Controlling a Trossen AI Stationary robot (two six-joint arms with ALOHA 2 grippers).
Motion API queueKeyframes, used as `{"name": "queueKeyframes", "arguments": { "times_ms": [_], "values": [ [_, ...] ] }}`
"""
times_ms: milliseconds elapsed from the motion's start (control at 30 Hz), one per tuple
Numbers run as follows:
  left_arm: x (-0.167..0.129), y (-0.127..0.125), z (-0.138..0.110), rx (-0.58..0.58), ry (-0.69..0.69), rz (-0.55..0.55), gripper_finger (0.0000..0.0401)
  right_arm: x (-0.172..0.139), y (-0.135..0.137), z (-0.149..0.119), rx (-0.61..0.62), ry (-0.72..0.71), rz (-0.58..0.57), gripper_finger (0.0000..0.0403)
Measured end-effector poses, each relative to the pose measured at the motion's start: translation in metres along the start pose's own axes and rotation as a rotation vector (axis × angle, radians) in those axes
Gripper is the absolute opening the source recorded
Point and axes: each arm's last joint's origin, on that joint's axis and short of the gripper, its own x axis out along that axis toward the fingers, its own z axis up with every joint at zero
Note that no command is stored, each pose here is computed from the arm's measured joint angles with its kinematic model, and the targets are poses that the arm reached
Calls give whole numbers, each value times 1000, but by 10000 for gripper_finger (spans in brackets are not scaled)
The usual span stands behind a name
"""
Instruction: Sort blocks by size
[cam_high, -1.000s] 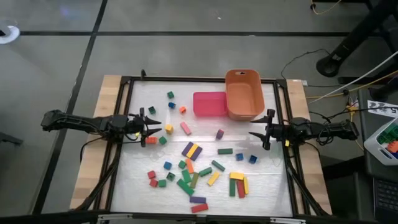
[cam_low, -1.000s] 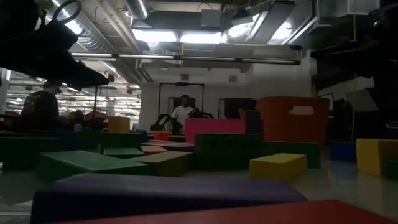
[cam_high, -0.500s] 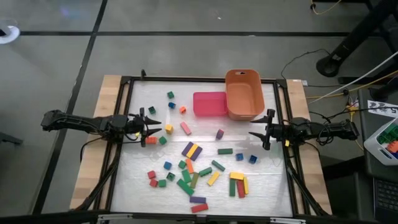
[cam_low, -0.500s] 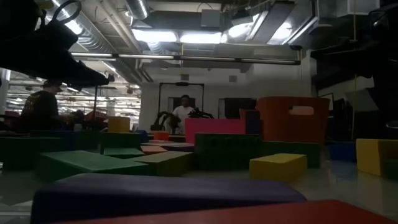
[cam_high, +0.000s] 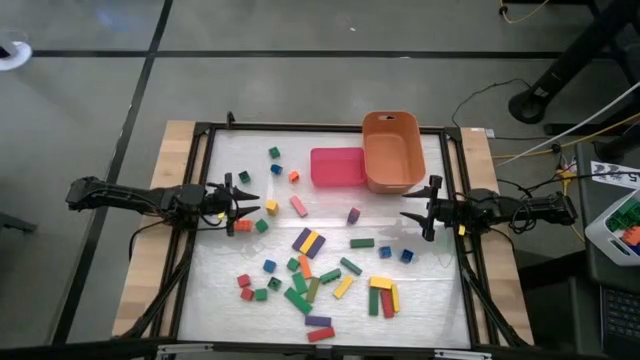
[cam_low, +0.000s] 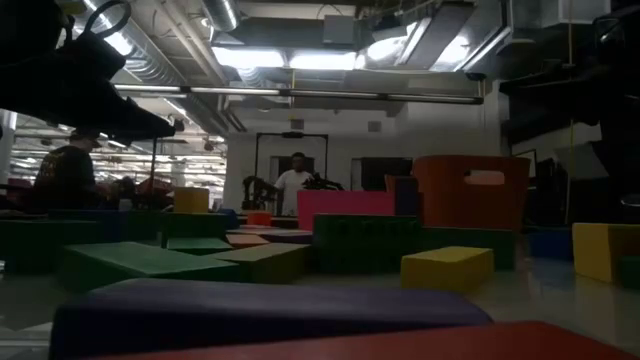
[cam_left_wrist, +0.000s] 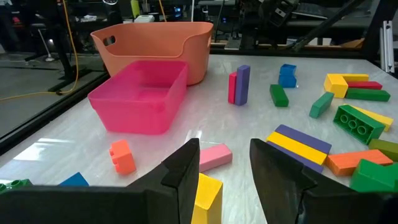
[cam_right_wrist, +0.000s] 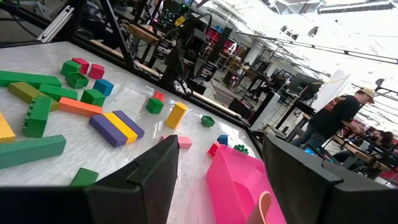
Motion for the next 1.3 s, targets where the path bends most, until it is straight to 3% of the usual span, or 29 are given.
{"name": "queueKeyframes", "arguments": {
  "times_ms": [300,467,633,733,1000,1300],
  "values": [
    [0,0,0,0,0,0,131,0,0,0,0,-1,0,232],
    [0,0,0,-16,0,0,131,-1,-3,4,59,-4,1,232],
    [0,0,0,-91,-1,0,131,-8,-18,35,101,-145,51,232],
    [0,0,1,-99,-12,0,131,-12,-26,49,105,-132,88,232],
    [0,0,5,-104,-50,-3,131,-5,-40,75,248,147,218,232],
    [0,0,4,-102,-44,-2,131,39,-29,84,542,571,540,232]
  ]
}}
